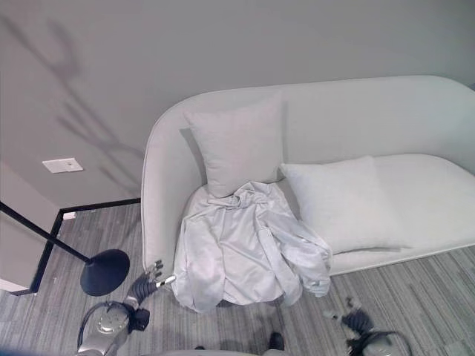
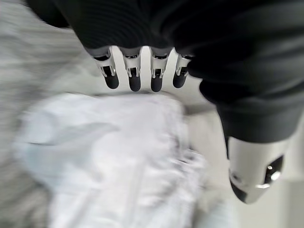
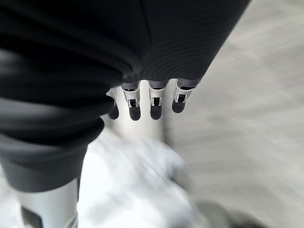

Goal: Hang the clothes on the sofa on the clothes rack.

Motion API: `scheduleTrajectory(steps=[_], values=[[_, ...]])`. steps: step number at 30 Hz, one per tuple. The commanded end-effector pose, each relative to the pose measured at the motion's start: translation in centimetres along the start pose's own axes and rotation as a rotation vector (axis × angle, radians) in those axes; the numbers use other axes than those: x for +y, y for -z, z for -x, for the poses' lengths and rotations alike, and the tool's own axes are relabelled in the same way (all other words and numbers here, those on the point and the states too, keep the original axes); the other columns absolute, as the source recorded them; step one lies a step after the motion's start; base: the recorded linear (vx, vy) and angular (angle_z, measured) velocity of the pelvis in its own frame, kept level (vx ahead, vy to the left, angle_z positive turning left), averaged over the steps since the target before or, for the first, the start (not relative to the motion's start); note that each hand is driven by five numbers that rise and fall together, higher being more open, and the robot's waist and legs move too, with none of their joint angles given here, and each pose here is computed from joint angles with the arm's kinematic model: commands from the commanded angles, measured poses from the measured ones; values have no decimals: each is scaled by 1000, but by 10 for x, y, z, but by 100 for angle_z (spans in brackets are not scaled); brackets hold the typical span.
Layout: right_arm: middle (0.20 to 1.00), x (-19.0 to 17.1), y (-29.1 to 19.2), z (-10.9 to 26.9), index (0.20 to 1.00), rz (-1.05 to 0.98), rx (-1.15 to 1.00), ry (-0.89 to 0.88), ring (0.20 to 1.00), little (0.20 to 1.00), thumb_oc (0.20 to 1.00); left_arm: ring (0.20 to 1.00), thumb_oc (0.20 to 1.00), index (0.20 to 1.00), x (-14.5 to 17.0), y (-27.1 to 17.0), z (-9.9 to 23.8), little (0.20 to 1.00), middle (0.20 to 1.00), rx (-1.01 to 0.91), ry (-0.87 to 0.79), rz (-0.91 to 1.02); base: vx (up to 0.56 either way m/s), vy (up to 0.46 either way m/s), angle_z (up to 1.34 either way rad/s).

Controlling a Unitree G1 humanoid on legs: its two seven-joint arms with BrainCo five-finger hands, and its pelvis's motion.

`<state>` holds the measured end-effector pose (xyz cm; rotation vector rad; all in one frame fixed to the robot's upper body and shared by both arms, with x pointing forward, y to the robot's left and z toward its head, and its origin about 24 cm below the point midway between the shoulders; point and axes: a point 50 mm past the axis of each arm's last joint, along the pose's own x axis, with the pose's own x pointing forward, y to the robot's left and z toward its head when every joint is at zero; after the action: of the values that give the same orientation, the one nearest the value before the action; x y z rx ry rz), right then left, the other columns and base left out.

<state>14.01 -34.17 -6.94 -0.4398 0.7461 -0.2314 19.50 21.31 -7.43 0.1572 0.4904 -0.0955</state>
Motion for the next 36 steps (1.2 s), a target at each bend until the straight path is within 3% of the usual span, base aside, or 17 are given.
scheduleTrajectory(steps=[1, 5, 12, 16, 24, 29, 36], values=[[1000, -22, -13, -5, 1000, 42, -42, 75, 1000, 1000, 1000, 1000, 1000, 1000, 7, -25, -15, 1000, 1000, -81, 17, -104, 20, -22, 11], [1000, -63, -91, -14, 1000, 107, -277, 194, 1000, 1000, 1000, 1000, 1000, 1000, -1, -108, -39, 1000, 1000, -330, 68, -282, -17, -24, -1], [1000, -67, -186, -33, 1000, 142, -446, 212, 1000, 1000, 1000, 1000, 1000, 1000, -26, -198, -66, 1000, 1000, -524, 90, -503, -175, -15, -3], [1000, -58, -230, -35, 1000, 130, -523, 203, 1000, 1000, 1000, 1000, 1000, 1000, -18, -230, -75, 1000, 1000, -547, 5, -612, -126, -3, -1], [1000, -70, -316, -21, 1000, 140, -653, 265, 1000, 1000, 1000, 1000, 1000, 1000, 65, -313, -69, 1000, 1000, -516, -403, -793, -94, -3, -5], [1000, -93, -355, 1, 1000, 94, -745, 344, 1000, 1000, 1000, 1000, 1000, 1000, 97, -364, -42, 1000, 1000, -583, -585, -824, -44, -10, 3], [1000, -88, -382, 16, 1000, 74, -855, 323, 1000, 1000, 1000, 1000, 1000, 1000, 121, -384, -21, 1000, 1000, -614, -725, -844, -3, 20, 7]])
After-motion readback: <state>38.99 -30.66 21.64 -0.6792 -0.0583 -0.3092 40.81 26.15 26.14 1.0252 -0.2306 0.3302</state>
